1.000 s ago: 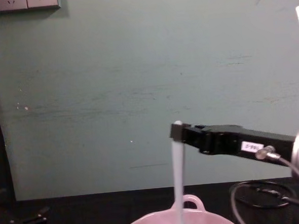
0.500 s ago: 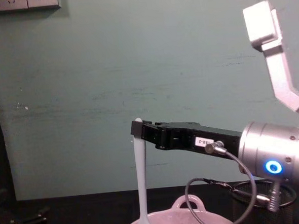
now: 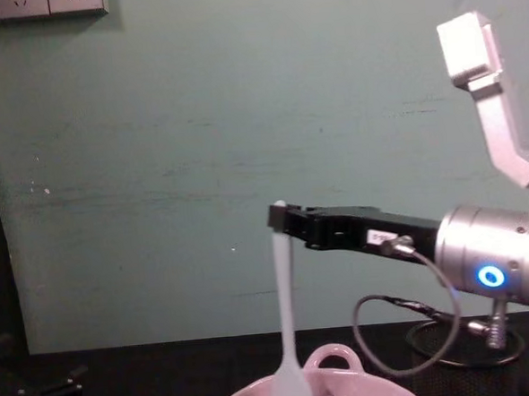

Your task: Use the one hand to pick up the spoon and stir the clear water in the bowl.

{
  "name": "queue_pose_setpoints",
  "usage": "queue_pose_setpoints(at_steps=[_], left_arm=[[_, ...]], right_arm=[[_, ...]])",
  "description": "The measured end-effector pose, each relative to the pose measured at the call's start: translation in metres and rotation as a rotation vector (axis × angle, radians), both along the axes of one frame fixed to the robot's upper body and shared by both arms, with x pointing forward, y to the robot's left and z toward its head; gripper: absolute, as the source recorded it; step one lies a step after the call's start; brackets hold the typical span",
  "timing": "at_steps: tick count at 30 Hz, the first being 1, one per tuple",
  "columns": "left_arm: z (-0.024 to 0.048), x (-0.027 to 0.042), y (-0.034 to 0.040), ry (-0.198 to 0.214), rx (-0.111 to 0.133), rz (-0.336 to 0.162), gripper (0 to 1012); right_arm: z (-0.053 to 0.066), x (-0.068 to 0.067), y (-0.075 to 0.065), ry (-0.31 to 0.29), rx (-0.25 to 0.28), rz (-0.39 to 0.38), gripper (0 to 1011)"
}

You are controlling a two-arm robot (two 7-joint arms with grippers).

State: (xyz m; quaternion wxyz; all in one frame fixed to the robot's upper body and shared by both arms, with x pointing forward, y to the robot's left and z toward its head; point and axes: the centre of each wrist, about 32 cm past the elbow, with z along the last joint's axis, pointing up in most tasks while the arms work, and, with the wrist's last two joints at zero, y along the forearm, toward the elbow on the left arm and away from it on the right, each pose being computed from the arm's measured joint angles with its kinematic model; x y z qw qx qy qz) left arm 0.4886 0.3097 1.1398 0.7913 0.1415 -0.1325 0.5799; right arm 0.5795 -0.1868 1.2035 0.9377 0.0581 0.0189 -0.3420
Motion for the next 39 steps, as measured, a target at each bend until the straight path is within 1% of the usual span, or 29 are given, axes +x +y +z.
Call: queue_pose_setpoints(at_steps=[3, 4, 5, 8, 11, 12, 14, 15, 19, 21, 24, 25, 30, 31, 33, 37, 39], left_arm=[[0.0, 0.0, 0.0, 0.0, 0.0, 0.0, 1011], [0.0, 0.0, 0.0, 0.0, 0.0, 0.0, 1011], [0.0, 0.0, 0.0, 0.0, 0.0, 0.0, 1011], [0.0, 0.0, 0.0, 0.0, 0.0, 0.0, 1011], [0.0, 0.0, 0.0, 0.0, 0.0, 0.0, 1011], [0.0, 0.0, 0.0, 0.0, 0.0, 0.0, 1011], [0.0, 0.0, 0.0, 0.0, 0.0, 0.0, 1011], [0.0, 0.0, 0.0, 0.0, 0.0, 0.0, 1011], [0.0, 0.0, 0.0, 0.0, 0.0, 0.0, 1011], [0.0, 0.0, 0.0, 0.0, 0.0, 0.0, 1011], [0.0, 0.0, 0.0, 0.0, 0.0, 0.0, 1011], [0.0, 0.0, 0.0, 0.0, 0.0, 0.0, 1011], [0.0, 0.0, 0.0, 0.0, 0.0, 0.0, 1011], [0.0, 0.0, 0.0, 0.0, 0.0, 0.0, 1011], [0.0, 0.0, 0.0, 0.0, 0.0, 0.0, 1011], [0.0, 0.0, 0.0, 0.0, 0.0, 0.0, 1011], [0.0, 0.0, 0.0, 0.0, 0.0, 0.0, 1011]], right_arm=[[0.0, 0.0, -0.01, -0.001, -0.001, -0.026, 96], [0.0, -0.001, -0.015, -0.004, -0.002, -0.038, 96], [0.0, -0.001, -0.015, -0.004, -0.002, -0.038, 96], [0.0, -0.006, -0.028, -0.01, -0.008, -0.06, 95], [0.0, -0.012, -0.034, -0.012, -0.013, -0.066, 96], [0.0, -0.017, -0.037, -0.013, -0.017, -0.066, 96], [0.0, -0.021, -0.04, -0.013, -0.02, -0.065, 96], [-0.001, -0.026, -0.042, -0.013, -0.02, -0.06, 96], [0.0, -0.036, -0.042, -0.018, -0.019, -0.045, 96], [0.001, -0.042, -0.04, -0.022, -0.015, -0.032, 96], [0.0, -0.046, -0.037, -0.023, -0.012, -0.014, 96], [0.0, -0.048, -0.034, -0.023, -0.009, -0.001, 96], [-0.001, -0.051, -0.022, -0.02, -0.002, 0.037, 95], [-0.001, -0.051, -0.017, -0.019, 0.001, 0.052, 96], [-0.001, -0.049, -0.012, -0.016, 0.004, 0.061, 96], [-0.002, -0.042, 0.0, -0.01, 0.009, 0.081, 95], [-0.002, -0.036, 0.007, -0.008, 0.008, 0.088, 96]])
